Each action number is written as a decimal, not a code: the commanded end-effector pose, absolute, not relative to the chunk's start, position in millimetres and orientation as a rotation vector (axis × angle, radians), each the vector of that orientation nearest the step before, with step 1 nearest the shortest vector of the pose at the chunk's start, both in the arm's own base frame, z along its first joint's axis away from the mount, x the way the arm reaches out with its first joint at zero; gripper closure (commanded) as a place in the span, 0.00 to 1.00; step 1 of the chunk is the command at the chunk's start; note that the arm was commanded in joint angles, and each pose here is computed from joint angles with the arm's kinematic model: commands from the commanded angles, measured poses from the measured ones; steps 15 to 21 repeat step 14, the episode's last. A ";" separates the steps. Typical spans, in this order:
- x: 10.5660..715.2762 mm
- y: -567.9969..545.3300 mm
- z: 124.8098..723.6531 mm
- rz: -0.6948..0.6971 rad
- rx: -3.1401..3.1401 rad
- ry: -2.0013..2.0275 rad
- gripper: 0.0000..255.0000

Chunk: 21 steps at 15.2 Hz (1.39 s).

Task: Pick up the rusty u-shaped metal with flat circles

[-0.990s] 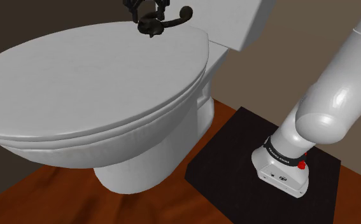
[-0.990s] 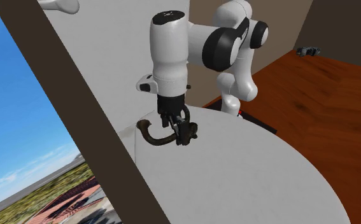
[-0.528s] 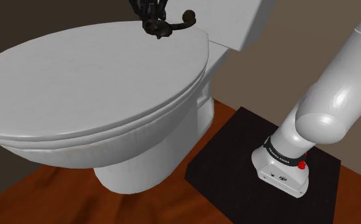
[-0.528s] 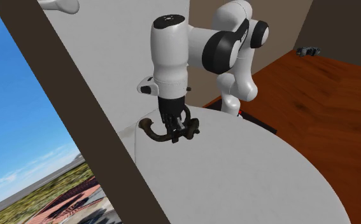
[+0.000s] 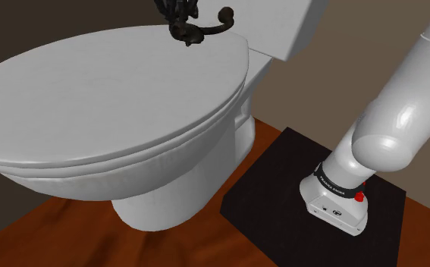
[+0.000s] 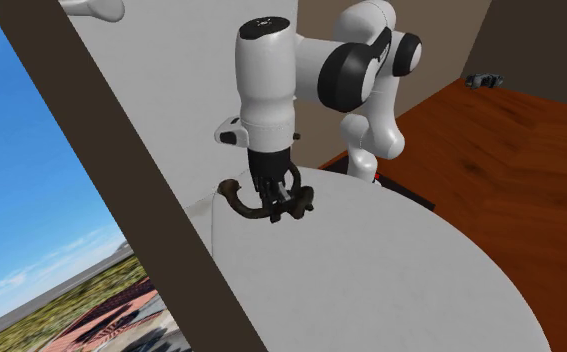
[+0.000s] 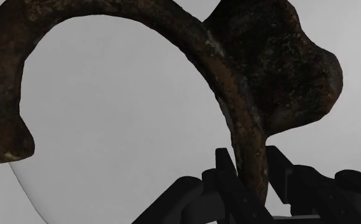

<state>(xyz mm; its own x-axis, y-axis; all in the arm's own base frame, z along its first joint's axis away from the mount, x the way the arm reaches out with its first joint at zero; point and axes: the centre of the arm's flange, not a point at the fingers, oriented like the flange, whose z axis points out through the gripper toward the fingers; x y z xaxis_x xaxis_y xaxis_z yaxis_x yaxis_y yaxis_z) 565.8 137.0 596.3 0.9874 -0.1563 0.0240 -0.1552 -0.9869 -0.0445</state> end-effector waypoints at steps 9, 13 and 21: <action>566.1 137.4 648.0 -0.042 -3.089 0.242 1.00; 566.1 137.4 664.7 -0.042 -3.089 0.242 1.00; 566.0 137.4 664.7 -0.042 -3.089 0.242 1.00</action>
